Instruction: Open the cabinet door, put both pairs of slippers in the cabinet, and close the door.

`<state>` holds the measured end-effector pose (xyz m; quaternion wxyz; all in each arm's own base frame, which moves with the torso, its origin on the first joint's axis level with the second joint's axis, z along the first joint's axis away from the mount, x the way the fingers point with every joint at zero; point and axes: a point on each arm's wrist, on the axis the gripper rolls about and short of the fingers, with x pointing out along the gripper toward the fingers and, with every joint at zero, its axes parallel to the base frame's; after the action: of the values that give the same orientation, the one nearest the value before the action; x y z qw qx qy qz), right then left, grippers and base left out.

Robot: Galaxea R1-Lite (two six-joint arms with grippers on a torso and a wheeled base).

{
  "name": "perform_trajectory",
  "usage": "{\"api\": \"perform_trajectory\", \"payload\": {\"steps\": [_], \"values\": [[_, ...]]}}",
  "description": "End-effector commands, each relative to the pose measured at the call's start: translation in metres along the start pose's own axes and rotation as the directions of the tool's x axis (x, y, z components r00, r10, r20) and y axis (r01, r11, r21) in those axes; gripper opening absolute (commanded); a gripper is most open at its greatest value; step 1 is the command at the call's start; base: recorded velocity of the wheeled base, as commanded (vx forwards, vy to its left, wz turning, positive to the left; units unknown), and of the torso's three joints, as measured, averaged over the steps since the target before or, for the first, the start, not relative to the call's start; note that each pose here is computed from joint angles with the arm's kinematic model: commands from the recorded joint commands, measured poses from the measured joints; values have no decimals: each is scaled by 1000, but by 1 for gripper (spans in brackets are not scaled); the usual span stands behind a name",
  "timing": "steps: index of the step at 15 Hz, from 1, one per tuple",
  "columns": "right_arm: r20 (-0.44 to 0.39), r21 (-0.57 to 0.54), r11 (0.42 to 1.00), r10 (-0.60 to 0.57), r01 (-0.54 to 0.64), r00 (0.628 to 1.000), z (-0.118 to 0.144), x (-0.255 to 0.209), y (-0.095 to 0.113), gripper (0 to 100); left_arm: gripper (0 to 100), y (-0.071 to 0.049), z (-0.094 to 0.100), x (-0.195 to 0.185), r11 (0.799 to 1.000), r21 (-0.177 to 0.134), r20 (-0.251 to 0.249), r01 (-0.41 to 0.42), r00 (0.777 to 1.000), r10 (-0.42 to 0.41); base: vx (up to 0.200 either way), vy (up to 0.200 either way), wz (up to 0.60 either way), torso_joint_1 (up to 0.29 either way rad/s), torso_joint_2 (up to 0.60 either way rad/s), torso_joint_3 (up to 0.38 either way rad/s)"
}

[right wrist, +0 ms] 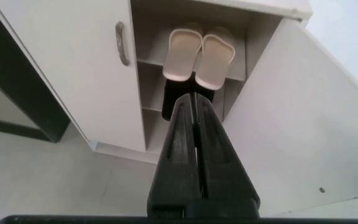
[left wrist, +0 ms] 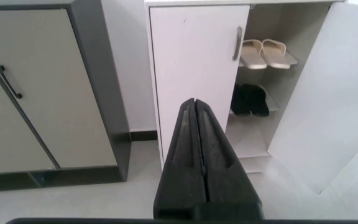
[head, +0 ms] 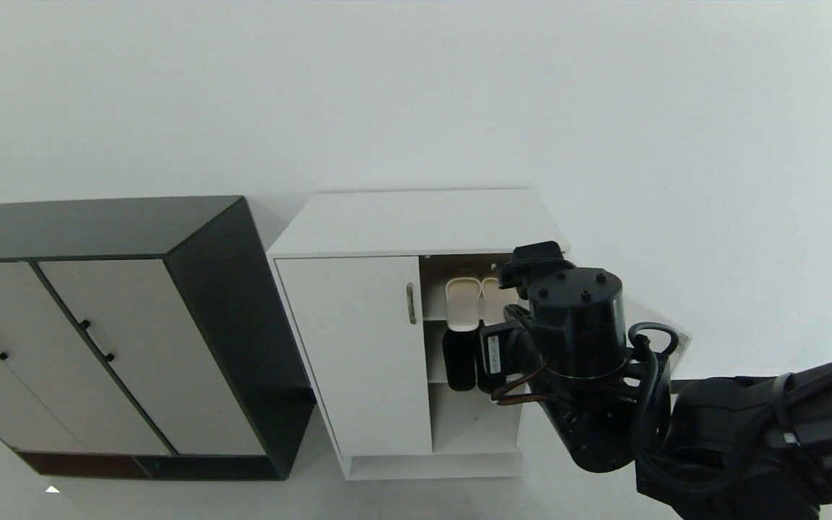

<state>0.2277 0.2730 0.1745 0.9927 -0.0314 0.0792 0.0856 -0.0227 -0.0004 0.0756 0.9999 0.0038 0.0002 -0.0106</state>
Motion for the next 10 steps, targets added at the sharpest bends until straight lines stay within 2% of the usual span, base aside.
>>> {"api": "perform_trajectory", "payload": {"steps": [1, 4, 9, 10], "values": [[2, 2, 1000, -4, 4, 1000, 1, 1, -1, 0, 0, 0, 0, 0, 1000, 0, 0, 0, 1000, 0, 0, 0, 0, 266, -588, -325], [-3, -8, 1000, -6, 6, 1000, -1, 1, -2, 0, 0, 0, 0, 0, 1000, 0, 0, 0, 1000, 0, 0, 0, 0, 233, -526, -284], [-6, -15, 1000, -6, 6, 1000, -3, 1, -2, 0, 0, 0, 0, 0, 1000, 0, 0, 0, 1000, 0, 0, 0, 0, 19, -40, -23], [-9, -17, 1000, -6, 6, 1000, -3, 1, -2, 0, 0, 0, 0, 0, 1000, 0, 0, 0, 1000, 0, 0, 0, -600, 2, -2, 7]]}}
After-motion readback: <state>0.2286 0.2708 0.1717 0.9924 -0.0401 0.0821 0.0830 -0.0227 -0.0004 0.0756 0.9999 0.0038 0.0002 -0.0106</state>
